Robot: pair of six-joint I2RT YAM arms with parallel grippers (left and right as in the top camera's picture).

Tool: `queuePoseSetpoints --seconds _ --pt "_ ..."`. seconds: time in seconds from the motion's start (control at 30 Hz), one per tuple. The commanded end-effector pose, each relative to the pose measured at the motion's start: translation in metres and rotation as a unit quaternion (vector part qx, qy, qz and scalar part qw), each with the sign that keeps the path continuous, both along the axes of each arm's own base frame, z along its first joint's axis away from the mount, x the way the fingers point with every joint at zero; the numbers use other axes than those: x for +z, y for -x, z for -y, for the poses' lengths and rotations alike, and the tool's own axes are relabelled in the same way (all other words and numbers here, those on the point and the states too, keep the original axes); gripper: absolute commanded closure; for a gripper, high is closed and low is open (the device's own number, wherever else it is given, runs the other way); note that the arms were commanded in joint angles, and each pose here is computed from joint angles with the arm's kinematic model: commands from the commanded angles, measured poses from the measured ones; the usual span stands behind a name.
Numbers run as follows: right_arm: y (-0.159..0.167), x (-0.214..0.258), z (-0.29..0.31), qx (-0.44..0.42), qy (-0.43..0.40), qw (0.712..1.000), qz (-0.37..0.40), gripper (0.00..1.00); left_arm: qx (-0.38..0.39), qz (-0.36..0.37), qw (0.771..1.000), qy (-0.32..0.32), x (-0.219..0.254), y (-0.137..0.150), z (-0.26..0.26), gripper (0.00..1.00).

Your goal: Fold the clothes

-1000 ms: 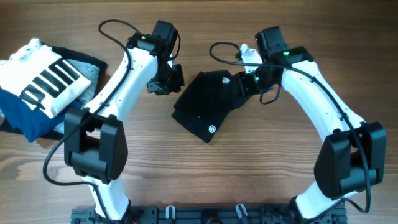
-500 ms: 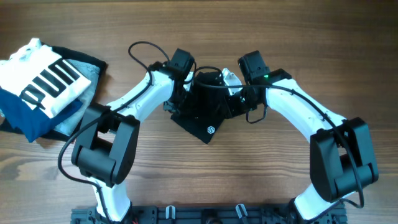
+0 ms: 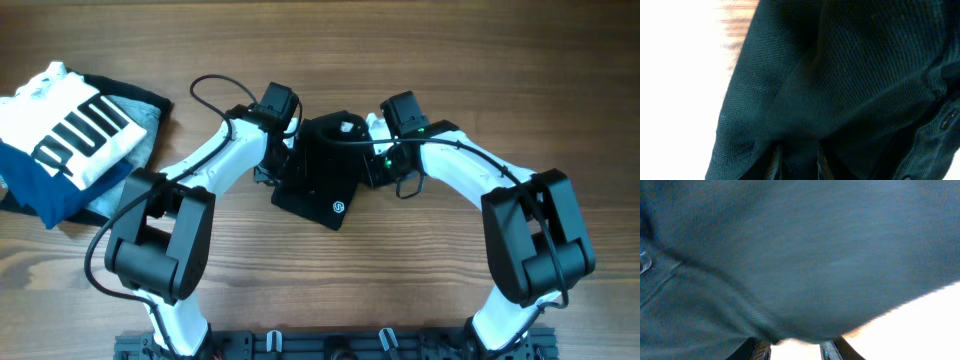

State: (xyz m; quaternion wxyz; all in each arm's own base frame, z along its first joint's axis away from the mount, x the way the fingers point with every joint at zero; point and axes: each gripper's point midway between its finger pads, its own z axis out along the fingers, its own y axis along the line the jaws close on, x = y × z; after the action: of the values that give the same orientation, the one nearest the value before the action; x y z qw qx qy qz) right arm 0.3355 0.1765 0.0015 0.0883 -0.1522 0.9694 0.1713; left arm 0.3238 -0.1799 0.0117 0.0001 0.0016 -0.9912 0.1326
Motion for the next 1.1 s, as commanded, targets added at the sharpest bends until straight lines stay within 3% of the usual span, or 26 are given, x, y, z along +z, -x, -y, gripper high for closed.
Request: queuePoseSetpoints --seconds 0.0,0.13,0.2,0.27,0.3,0.33,0.37,0.43,0.53,0.73,0.93,1.0,1.07 --pt "-0.022 -0.005 0.018 0.004 0.045 0.998 0.049 0.68 0.089 -0.124 0.988 0.022 -0.016 0.042 0.002 0.75" --pt "-0.031 0.004 0.018 0.009 0.052 0.997 0.063 0.67 0.117 -0.148 0.982 0.02 -0.008 0.052 0.002 0.74" --pt "-0.031 0.008 0.018 0.008 0.052 0.997 0.062 0.62 0.103 -0.107 0.989 0.011 0.006 0.039 -0.006 0.73" --pt "-0.029 0.013 0.019 0.005 0.051 0.997 0.063 0.55 0.072 -0.019 0.997 0.007 0.039 0.013 -0.014 0.67" --pt "-0.029 0.015 0.019 0.004 0.051 0.997 0.064 0.51 0.057 0.035 0.998 0.004 0.057 -0.003 -0.018 0.54" --pt "-0.029 0.016 0.019 0.002 0.05 0.997 0.063 0.48 0.045 0.086 0.995 0.003 0.074 -0.017 -0.022 0.28" --pt "-0.029 0.016 0.019 -0.005 0.048 0.997 0.061 0.46 0.038 0.121 0.992 0.005 0.086 -0.027 -0.024 0.13" --pt "-0.027 0.016 0.019 -0.008 0.049 0.997 0.056 0.45 0.045 0.166 0.985 0.013 0.102 -0.044 -0.03 0.06" --pt "-0.026 0.015 0.02 -0.016 0.049 0.997 0.05 0.45 0.055 0.155 0.986 0.009 0.09 -0.05 -0.037 0.02" --pt "-0.024 0.015 0.02 -0.016 0.05 0.998 0.047 0.44 0.012 0.098 0.995 0.018 0.033 -0.049 -0.025 0.0" --pt "-0.024 0.015 0.02 -0.016 0.05 0.998 0.046 0.44 -0.029 0.057 0.988 0.144 0.001 -0.047 0.025 0.02" --pt "-0.023 0.014 0.021 -0.016 0.051 0.998 0.045 0.44 -0.05 0.036 0.984 0.168 -0.007 -0.035 0.045 0.16" --pt "-0.023 0.014 0.021 -0.016 0.051 0.998 0.044 0.44 -0.055 0.037 0.984 0.166 -0.007 -0.033 0.049 0.37"
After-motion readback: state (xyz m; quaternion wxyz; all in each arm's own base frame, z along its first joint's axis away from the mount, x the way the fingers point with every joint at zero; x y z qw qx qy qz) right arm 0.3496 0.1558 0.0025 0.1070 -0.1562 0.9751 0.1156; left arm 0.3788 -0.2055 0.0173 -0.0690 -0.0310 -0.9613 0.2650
